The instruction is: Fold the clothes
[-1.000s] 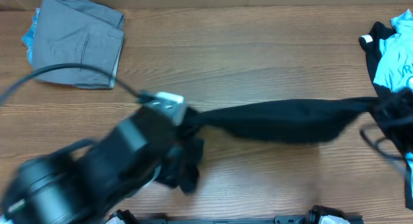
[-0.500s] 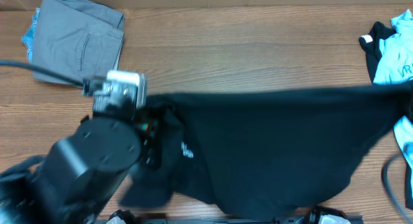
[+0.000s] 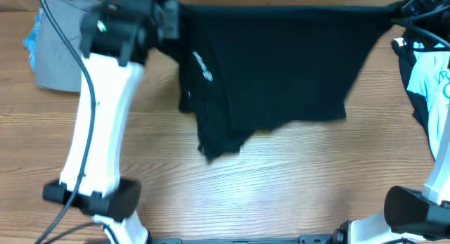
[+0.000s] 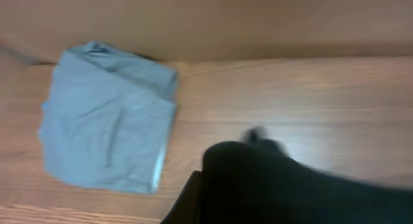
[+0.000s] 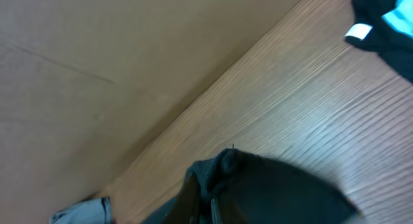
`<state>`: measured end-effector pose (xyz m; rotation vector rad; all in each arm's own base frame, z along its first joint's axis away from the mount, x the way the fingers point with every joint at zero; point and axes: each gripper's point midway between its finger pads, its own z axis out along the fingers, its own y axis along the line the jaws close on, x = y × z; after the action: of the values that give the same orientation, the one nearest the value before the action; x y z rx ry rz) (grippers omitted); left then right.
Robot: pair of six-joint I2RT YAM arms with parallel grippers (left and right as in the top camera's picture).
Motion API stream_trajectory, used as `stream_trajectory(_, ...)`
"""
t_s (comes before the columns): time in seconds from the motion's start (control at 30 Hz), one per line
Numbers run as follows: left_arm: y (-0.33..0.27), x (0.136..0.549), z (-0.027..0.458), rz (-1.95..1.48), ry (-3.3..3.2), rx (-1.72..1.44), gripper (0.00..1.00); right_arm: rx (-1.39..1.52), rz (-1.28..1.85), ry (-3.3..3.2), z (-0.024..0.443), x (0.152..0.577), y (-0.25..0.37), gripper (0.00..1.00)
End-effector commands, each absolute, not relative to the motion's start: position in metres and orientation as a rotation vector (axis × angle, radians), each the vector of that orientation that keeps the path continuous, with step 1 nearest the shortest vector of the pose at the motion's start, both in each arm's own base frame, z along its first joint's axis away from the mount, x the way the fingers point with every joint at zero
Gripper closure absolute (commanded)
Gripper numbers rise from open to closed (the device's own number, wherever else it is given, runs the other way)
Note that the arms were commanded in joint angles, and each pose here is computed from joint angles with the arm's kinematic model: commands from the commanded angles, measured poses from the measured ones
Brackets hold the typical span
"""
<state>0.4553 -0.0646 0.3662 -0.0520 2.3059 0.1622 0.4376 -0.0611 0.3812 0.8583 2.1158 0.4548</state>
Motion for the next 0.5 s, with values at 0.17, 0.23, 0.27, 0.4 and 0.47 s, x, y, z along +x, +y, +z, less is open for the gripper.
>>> stream_trajectory(0.17,-0.001,0.371,0.520,0.029,1.956,-0.130,0.95,0.770,0.409,1.842,0.507,0.369,-0.079,0.96)
stream_trajectory(0.23,-0.005,0.363,0.517,0.007,1.977,-0.112,0.92,0.781,0.409,1.861,0.504,0.364,-0.077,0.96)
stream_trajectory(0.27,-0.009,0.361,0.511,-0.013,2.004,-0.095,0.92,0.792,0.407,1.879,0.499,0.362,-0.077,0.96)
stream_trajectory(0.4,-0.028,0.357,0.461,-0.105,2.215,-0.036,0.96,0.881,0.382,2.012,0.462,0.352,-0.077,0.96)
stream_trajectory(0.47,-0.033,0.361,0.427,-0.127,2.353,-0.029,0.96,0.947,0.354,2.103,0.434,0.347,-0.079,0.96)
